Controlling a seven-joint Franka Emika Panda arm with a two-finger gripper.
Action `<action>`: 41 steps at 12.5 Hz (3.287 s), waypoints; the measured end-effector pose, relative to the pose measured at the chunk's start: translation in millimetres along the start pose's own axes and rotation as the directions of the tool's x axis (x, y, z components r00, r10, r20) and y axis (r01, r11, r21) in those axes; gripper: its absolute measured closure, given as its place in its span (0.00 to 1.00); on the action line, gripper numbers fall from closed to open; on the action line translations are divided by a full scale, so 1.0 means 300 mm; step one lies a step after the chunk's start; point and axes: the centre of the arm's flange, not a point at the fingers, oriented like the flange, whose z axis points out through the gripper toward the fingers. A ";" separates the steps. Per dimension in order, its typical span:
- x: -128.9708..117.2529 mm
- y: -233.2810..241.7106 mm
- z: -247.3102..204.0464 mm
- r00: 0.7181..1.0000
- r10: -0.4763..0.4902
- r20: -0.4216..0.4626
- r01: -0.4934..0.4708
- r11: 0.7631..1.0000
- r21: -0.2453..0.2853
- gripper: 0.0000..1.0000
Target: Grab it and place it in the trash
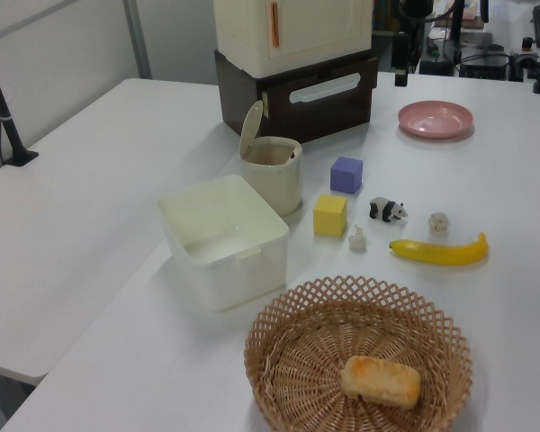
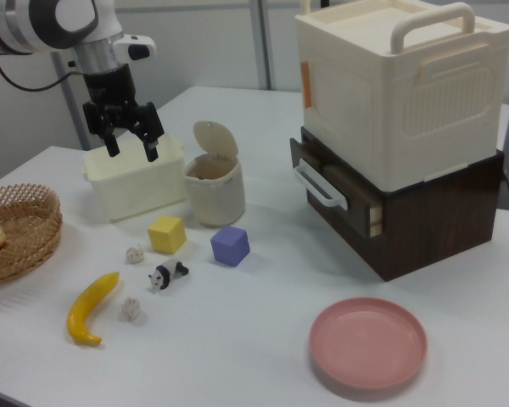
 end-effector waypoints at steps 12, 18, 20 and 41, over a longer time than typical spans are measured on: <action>0.000 0.003 0.000 1.000 0.003 0.000 -0.003 1.000 0.007 0.00; 0.000 0.004 0.000 1.000 0.004 0.001 -0.004 1.000 0.007 0.00; 0.000 0.004 0.000 1.000 0.004 0.001 -0.004 1.000 0.007 0.00; 0.006 -0.401 0.121 0.997 -0.077 0.008 0.077 0.997 0.032 0.00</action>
